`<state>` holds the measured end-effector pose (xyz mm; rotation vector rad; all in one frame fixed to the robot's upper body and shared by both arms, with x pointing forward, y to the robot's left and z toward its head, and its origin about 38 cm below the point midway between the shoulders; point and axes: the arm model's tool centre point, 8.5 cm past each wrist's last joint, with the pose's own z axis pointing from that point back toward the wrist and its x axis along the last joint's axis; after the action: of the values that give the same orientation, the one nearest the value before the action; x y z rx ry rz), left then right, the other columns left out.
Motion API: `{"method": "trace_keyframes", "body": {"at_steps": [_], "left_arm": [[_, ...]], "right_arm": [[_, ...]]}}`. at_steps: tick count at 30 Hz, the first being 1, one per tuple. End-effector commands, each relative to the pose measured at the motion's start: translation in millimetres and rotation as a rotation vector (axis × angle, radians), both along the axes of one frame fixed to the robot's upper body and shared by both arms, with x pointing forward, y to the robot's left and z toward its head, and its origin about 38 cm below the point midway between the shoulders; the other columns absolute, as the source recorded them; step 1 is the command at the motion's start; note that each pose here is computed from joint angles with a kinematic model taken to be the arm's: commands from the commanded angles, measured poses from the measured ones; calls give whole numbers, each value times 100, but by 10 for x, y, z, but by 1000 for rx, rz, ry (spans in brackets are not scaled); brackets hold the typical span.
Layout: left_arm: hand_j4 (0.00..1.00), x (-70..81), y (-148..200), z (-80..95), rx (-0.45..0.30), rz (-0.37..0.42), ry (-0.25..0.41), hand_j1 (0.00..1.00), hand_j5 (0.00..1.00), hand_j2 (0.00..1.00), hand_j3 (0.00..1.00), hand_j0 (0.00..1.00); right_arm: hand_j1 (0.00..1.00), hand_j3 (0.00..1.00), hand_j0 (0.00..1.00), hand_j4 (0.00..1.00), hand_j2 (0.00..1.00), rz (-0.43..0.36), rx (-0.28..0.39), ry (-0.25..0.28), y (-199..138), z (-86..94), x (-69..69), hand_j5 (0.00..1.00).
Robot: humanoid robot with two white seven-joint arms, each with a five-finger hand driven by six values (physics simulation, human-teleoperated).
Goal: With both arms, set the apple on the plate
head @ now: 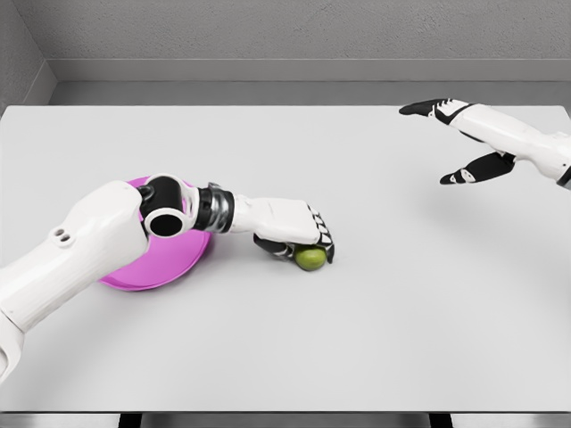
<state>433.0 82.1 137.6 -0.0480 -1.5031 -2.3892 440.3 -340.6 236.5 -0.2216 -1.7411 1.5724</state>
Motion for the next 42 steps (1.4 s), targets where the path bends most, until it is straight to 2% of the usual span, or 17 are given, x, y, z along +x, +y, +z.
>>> {"method": "trace_keyframes", "body": {"at_steps": [1,6,9,13,15,20,22,24,26,28,33,36,37,38,39,40,42], "left_arm": [[51,4,9,5,-4,4,3,51,51,51,51,51],[48,19,72,10,-2,15,4,48,48,48,48,48],[45,101,301,77,-14,62,15,45,45,45,45,45],[44,321,893,456,-78,187,21,44,44,44,44,44],[45,410,1484,658,-70,301,-13,45,45,45,45,45],[48,297,2436,691,57,457,-26,48,48,48,48,48],[49,252,2484,606,77,461,-8,49,49,49,49,49],[58,240,2489,587,80,461,-4,58,58,58,58,58],[83,242,2493,588,76,463,-3,83,83,83,83,83],[100,251,2512,594,73,470,-3,100,100,100,100,100],[100,257,2526,595,72,476,-4,100,100,100,100,100],[100,274,2597,675,46,499,-8,100,100,100,100,100],[100,288,2733,658,20,546,21,100,100,100,100,100],[100,424,3104,663,-32,689,53,100,100,100,100,100],[100,523,3334,766,-86,781,34,100,100,100,100,100],[100,583,3514,788,-127,857,32,100,100,100,100,100],[100,581,3673,736,-124,911,47,100,100,100,100,100]], "right_arm": [[100,100,100,100,100,-2,7,1,-4,8,0,100],[100,100,100,100,100,-2,7,1,-4,8,0,100],[100,100,100,100,100,3,15,2,27,-4,5,100],[100,100,100,100,100,4,17,2,33,-6,6,100],[100,100,100,100,100,4,17,2,33,-6,6,100],[100,100,100,100,100,3,15,3,27,-11,3,100],[100,100,100,100,100,2,16,3,24,-7,7,100],[100,100,100,100,100,3,17,3,29,-9,7,100],[100,100,100,100,100,5,21,3,45,-15,10,100],[100,100,100,100,100,5,21,3,45,-15,10,100],[100,100,100,100,100,5,21,5,44,-22,7,100],[100,100,100,100,100,5,21,5,44,-22,7,100],[100,100,100,100,100,5,21,5,44,-22,7,100],[100,100,100,100,100,5,21,5,44,-22,7,100],[100,100,100,100,100,5,21,5,44,-22,7,100],[100,100,100,100,100,5,21,5,44,-22,7,100],[100,100,100,100,100,4,21,4,41,-18,8,100]]}}
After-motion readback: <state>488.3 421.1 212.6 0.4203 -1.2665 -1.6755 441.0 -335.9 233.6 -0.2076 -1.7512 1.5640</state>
